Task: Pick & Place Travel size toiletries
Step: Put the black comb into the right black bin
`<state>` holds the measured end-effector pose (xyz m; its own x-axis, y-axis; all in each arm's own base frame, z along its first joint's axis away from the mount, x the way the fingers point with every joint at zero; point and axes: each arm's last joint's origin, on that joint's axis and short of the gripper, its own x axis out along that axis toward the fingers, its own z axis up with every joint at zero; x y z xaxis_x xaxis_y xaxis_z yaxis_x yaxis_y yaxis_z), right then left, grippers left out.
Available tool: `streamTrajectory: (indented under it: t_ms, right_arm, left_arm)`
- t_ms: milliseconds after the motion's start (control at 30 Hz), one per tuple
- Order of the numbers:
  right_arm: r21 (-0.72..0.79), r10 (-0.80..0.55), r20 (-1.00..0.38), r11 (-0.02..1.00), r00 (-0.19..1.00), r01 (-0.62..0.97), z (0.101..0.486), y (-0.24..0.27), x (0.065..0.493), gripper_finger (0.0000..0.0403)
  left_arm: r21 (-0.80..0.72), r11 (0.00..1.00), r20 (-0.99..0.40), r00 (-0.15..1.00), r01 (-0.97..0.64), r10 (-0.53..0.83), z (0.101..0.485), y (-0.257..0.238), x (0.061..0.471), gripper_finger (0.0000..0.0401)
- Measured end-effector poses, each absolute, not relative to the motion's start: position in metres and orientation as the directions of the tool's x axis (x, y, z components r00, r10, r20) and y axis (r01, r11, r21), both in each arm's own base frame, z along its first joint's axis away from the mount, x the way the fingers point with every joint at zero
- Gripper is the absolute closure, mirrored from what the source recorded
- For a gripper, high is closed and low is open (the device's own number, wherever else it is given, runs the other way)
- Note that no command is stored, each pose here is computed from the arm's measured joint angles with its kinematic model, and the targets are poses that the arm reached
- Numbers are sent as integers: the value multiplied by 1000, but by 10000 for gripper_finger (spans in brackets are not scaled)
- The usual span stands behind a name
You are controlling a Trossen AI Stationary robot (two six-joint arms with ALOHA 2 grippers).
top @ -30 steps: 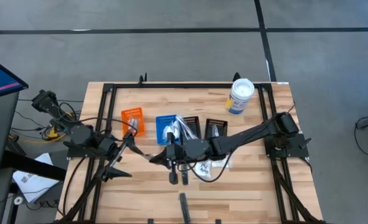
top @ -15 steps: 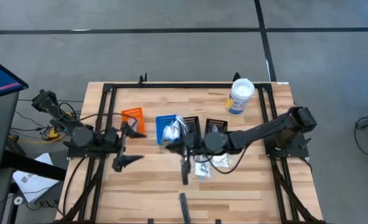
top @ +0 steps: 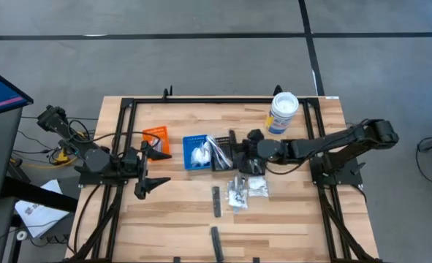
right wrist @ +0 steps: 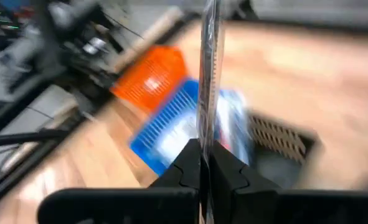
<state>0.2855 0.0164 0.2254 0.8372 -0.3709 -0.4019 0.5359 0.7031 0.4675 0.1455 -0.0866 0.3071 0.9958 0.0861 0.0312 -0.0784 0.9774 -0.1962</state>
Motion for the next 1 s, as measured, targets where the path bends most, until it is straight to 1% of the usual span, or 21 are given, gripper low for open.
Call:
streamTrajectory:
  t_ms: [133, 267, 367, 533, 600, 767, 1000]
  right_arm:
    - [541, -392, -473, 578, 789, 611, 202, 8, 271, 403]
    - [559, -382, -528, 516, 758, 649, 192, 8, 265, 403]
    - [540, -360, -610, 464, 706, 703, 183, 12, 259, 403]
    - [470, -325, -757, 333, 568, 817, 169, 13, 244, 403]
    - [471, -323, -762, 318, 561, 823, 169, 13, 243, 402]
    - [522, -329, -717, 330, 614, 786, 174, 10, 249, 399]
    - [520, -313, -729, 324, 609, 790, 173, 7, 249, 398]
  left_arm:
    - [-201, 976, 37, 995, -81, 91, 308, -86, 146, 49]
    - [-204, 975, 39, 995, -84, 94, 308, -85, 146, 57]
    - [-204, 976, 40, 995, -81, 91, 308, -85, 146, 63]
    - [-206, 975, 42, 995, -80, 91, 308, -85, 146, 70]
    - [-208, 975, 46, 995, -73, 85, 309, -86, 146, 73]
    - [-209, 976, 49, 997, -53, 64, 309, -86, 146, 78]
    - [-210, 976, 55, 996, -51, 64, 310, -86, 146, 76]
